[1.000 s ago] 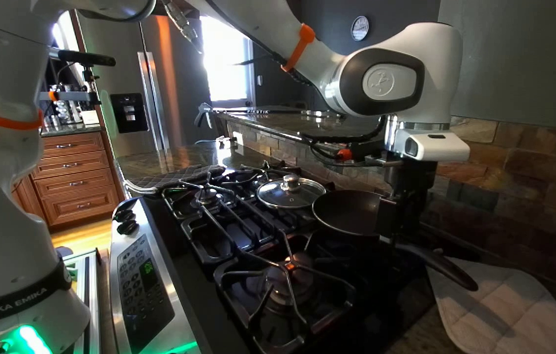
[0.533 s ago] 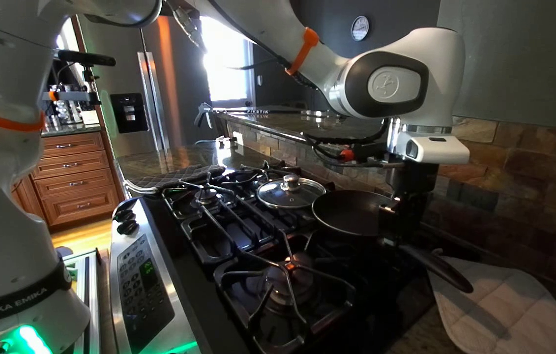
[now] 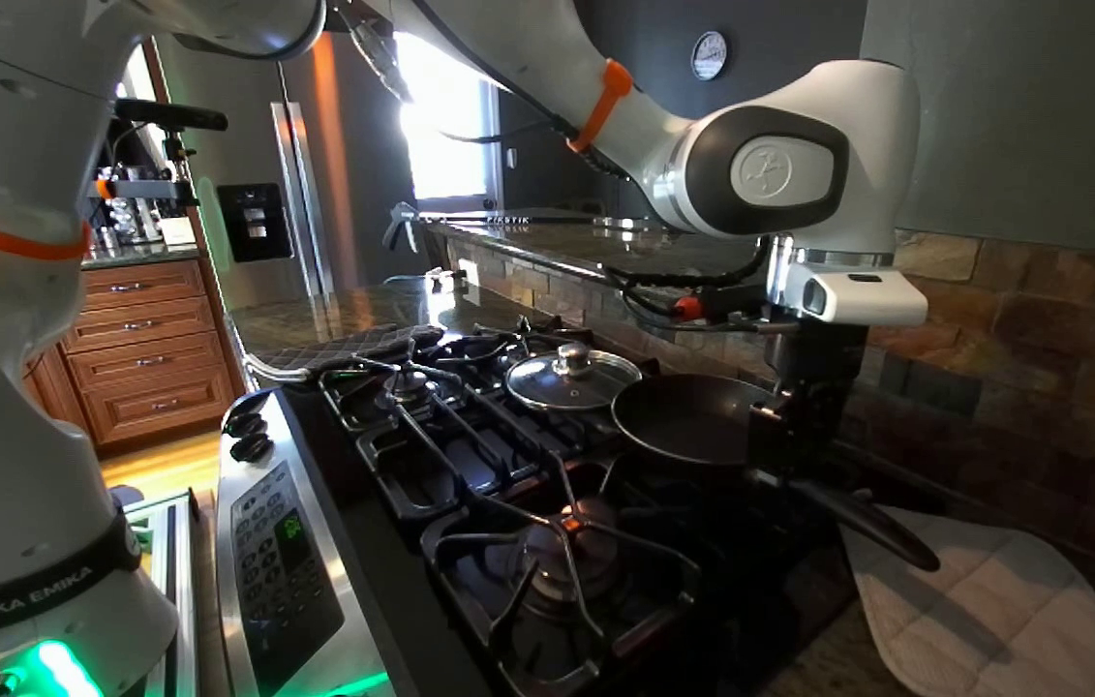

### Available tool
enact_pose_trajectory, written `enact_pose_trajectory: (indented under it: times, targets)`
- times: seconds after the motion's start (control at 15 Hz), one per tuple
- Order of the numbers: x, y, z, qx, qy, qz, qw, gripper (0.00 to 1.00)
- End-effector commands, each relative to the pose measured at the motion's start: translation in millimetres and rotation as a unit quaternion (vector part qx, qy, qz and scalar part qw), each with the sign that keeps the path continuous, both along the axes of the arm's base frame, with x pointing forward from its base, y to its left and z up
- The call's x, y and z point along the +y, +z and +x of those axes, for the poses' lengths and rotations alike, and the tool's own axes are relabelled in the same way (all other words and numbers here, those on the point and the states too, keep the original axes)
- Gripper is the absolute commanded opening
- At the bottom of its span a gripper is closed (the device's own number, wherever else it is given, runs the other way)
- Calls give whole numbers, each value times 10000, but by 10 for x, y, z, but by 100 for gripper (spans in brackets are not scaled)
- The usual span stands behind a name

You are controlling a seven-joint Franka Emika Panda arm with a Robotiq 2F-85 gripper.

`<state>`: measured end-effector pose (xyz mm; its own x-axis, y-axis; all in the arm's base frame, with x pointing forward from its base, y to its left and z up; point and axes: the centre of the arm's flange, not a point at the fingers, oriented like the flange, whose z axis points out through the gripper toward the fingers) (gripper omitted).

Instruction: Put the lid on the stove and then move the pan to the plate behind it

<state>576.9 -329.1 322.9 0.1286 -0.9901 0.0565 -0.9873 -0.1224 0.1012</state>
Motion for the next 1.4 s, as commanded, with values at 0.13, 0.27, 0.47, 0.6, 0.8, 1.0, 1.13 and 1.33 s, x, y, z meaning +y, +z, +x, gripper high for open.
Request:
enact_pose_trajectory:
  times: [0.13, 0.27, 0.47, 0.6, 0.8, 1.0, 1.13, 1.33]
  targets:
    - [-20, -26, 62, 70, -184, 12, 9998, 23]
    - [-38, -15, 51, 51, -205, 0, 9998, 23]
    - [-42, -6, 13, 23, -103, -62, 9999, 23]
    - [-34, -15, -21, 17, 38, -82, 10000, 23]
    - [-54, -19, -93, -22, 260, -81, 9996, 23]
    - [-76, -17, -176, -99, 615, -103, 9980, 23]
    - [-90, -13, -231, -185, 879, -128, 9959, 23]
    - [-86, 12, -333, -307, 1222, -176, 9919, 23]
